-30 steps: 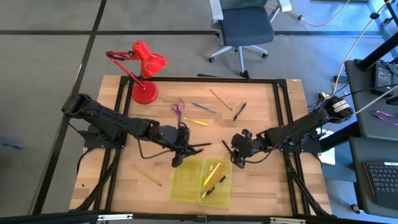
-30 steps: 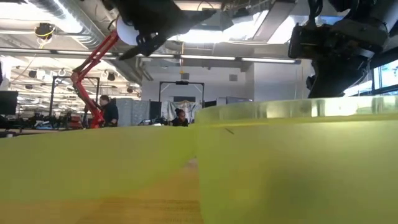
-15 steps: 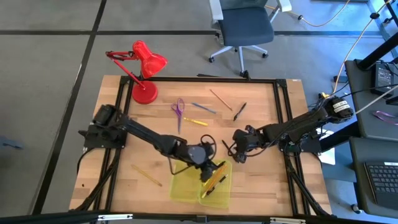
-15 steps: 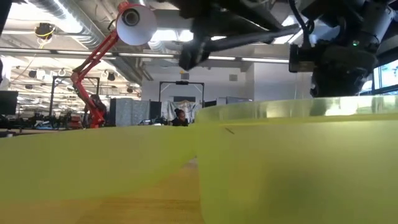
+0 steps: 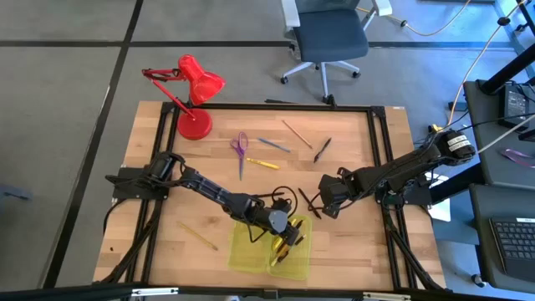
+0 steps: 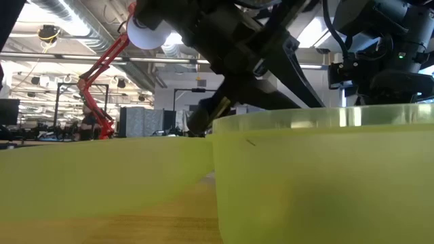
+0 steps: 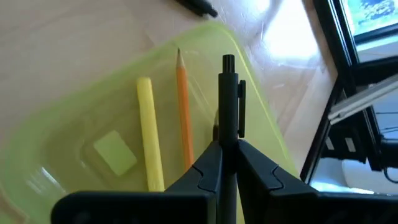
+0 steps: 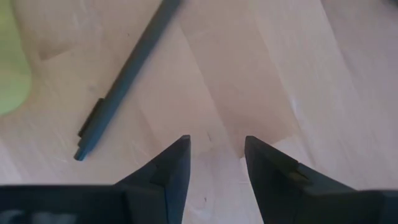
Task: Pick & place school supplies into a supply box
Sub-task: Put the black pen into the yellow supply box
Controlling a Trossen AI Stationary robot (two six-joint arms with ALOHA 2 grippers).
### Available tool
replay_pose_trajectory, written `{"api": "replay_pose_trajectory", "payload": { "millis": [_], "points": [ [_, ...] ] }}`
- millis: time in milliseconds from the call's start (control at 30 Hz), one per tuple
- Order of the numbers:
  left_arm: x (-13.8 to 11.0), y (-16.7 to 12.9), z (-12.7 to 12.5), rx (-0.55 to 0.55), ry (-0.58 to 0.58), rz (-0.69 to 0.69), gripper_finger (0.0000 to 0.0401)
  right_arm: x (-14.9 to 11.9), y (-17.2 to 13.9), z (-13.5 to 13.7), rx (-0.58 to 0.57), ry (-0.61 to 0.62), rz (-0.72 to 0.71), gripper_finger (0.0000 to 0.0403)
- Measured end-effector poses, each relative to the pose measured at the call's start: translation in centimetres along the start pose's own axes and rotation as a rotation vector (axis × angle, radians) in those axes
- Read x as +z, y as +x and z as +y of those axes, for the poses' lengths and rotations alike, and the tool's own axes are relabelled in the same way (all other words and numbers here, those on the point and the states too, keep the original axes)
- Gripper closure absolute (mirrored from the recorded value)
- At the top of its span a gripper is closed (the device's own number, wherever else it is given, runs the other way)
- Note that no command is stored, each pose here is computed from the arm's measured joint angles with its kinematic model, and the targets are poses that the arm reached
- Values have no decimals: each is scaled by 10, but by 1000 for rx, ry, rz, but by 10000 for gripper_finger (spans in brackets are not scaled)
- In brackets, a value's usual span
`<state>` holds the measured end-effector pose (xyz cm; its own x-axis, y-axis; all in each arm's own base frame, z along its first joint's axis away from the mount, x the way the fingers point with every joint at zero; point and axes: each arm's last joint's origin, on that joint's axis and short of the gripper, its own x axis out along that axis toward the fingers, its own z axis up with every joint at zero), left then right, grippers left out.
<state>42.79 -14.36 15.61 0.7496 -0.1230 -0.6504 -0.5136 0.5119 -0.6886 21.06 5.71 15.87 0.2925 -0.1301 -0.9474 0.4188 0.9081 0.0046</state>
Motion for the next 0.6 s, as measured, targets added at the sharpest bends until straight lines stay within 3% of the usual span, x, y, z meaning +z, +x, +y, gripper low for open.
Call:
{"api": "replay_pose_trajectory", "payload": {
  "millis": [600],
  "points": [
    [-1, 4, 8, 47, -5, 46, 371, 0, 0, 0, -3, -22, -6, 247]
  ]
}}
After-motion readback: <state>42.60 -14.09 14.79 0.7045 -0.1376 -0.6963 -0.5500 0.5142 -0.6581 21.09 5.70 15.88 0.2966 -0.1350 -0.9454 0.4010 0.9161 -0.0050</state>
